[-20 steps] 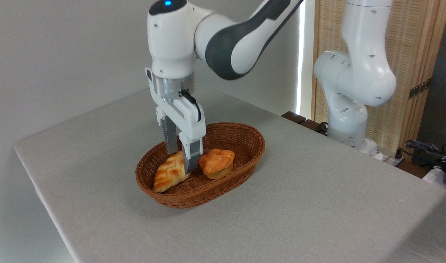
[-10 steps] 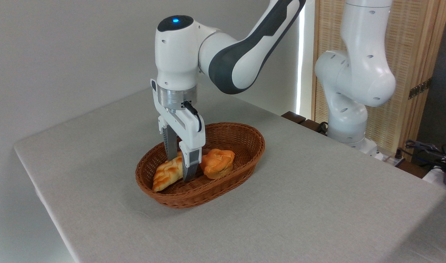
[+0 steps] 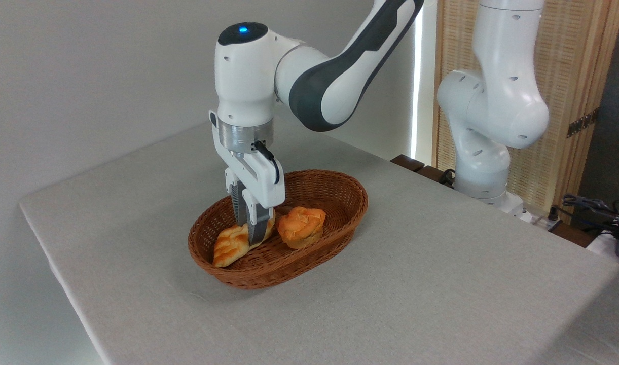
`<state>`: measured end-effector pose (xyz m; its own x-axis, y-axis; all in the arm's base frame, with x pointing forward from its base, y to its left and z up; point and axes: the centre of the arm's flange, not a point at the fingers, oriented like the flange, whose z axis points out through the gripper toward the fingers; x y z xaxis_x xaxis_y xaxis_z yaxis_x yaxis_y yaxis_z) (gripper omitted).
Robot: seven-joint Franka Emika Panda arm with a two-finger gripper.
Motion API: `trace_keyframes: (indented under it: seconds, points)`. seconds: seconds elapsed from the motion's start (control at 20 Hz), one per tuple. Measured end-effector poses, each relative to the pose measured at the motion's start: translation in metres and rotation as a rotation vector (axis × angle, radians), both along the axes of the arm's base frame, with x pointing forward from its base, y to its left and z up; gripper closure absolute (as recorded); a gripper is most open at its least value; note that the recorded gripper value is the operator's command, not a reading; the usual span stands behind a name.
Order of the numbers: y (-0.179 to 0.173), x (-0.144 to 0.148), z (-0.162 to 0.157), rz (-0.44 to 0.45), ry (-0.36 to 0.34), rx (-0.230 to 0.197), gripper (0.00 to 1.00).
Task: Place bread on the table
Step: 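Lift the braided bread out over the basket rim onto the table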
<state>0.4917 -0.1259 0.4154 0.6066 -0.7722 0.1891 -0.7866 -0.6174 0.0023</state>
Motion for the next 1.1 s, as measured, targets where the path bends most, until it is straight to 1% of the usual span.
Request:
trace_keyframes:
  seconds: [0.15,0.2,0.3,0.35,0.5,0.6,0.7,0.75,0.8,0.85,0.95,1.0,1.05,1.1]
  points:
    - [0.001,0.002,0.004,0.004,-0.008,-0.003,0.81]
    - [0.004,0.004,0.007,0.010,-0.012,-0.005,0.79]
    - [0.015,0.010,0.020,0.031,0.009,-0.013,0.78]
    - [0.022,0.014,0.032,0.041,0.027,-0.020,0.78]
    - [0.050,0.028,0.081,0.091,0.058,-0.068,0.78]
    - [0.073,0.031,0.106,0.100,0.079,-0.080,0.78]
    - [0.095,0.031,0.119,0.081,0.094,-0.084,0.77]
    - [0.107,0.031,0.123,0.062,0.100,-0.076,0.77]
    - [0.121,0.030,0.124,0.036,0.100,-0.052,0.77]
    - [0.134,0.030,0.123,0.002,0.098,-0.011,0.77]
    - [0.162,0.029,0.119,-0.073,0.096,0.081,0.71]
    - [0.177,0.030,0.116,-0.115,0.096,0.119,0.66]
    - [0.193,0.031,0.112,-0.155,0.093,0.146,0.56]
    - [0.208,0.032,0.107,-0.192,0.087,0.163,0.38]
